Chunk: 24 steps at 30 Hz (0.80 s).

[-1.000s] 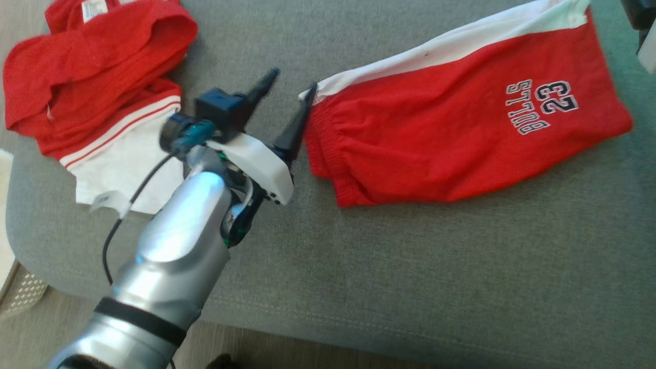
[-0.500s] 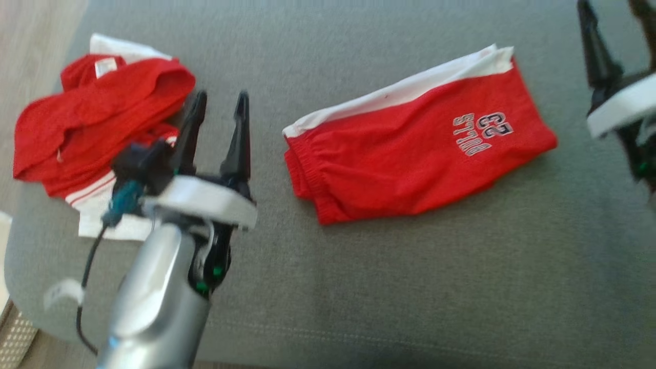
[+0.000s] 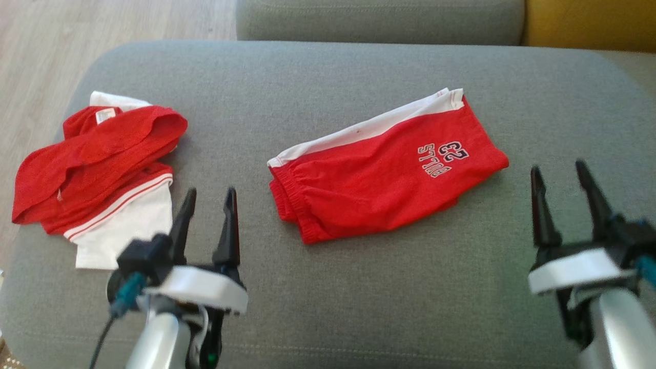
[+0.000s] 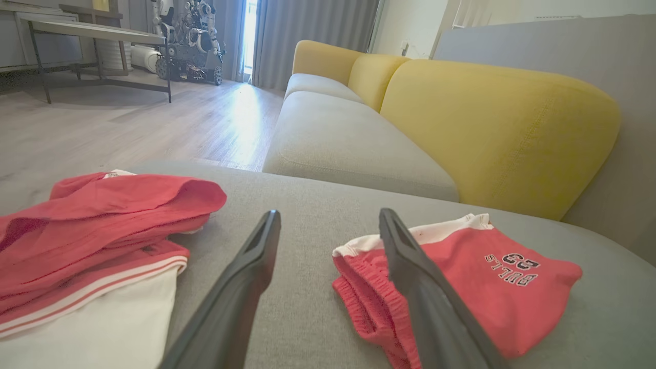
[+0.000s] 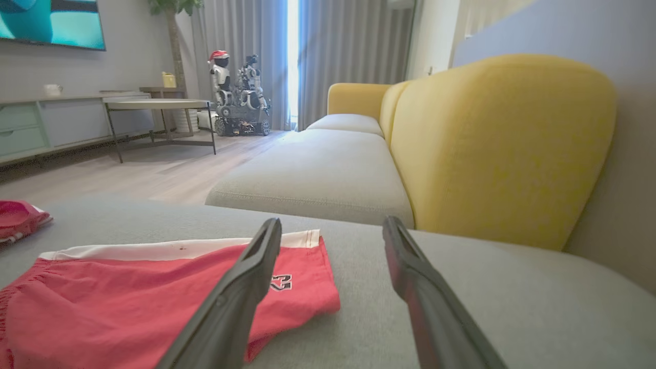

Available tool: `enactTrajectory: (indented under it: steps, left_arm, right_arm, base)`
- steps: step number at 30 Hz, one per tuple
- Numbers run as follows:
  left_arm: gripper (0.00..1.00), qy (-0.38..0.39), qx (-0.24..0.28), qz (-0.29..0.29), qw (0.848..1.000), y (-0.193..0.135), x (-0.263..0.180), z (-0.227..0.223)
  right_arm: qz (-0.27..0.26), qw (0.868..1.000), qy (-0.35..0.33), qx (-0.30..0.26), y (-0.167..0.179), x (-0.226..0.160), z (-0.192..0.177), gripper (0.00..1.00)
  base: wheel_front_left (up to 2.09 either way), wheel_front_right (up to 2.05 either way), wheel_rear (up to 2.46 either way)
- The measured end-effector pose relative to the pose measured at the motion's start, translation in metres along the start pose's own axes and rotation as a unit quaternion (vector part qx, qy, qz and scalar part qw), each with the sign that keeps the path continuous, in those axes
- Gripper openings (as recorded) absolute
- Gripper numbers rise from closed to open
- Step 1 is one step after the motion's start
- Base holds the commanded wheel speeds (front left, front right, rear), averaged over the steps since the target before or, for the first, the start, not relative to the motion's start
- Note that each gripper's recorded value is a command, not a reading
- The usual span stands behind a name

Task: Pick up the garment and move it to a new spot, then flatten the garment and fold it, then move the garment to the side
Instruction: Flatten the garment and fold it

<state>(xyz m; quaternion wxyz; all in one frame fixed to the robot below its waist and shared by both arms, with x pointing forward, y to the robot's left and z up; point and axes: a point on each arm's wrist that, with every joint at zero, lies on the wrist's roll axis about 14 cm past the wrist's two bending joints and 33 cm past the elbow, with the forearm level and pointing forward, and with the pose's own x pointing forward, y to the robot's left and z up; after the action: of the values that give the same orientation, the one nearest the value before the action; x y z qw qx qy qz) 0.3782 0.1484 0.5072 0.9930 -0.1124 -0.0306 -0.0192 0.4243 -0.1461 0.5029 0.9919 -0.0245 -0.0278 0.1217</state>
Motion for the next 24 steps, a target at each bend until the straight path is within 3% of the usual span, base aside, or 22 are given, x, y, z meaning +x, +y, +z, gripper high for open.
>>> enactTrajectory:
  steps: [6, 24]
  left_arm:
    - [1.0, 0.028, -0.001, -0.002, 1.0, -0.004, -0.019, -0.018]
    - [1.0, 0.046, -0.001, 0.005, 0.999, -0.002, -0.02, -0.029]
  right_arm:
    - [-0.024, 0.999, 0.012, 0.043, 0.011, -0.021, -0.01, 1.0]
    - [-0.032, 0.995, 0.068, 0.068, 0.014, -0.022, -0.035, 1.0]
  base:
    - [0.0, 0.0, 0.0]
    - [0.0, 0.0, 0.0]
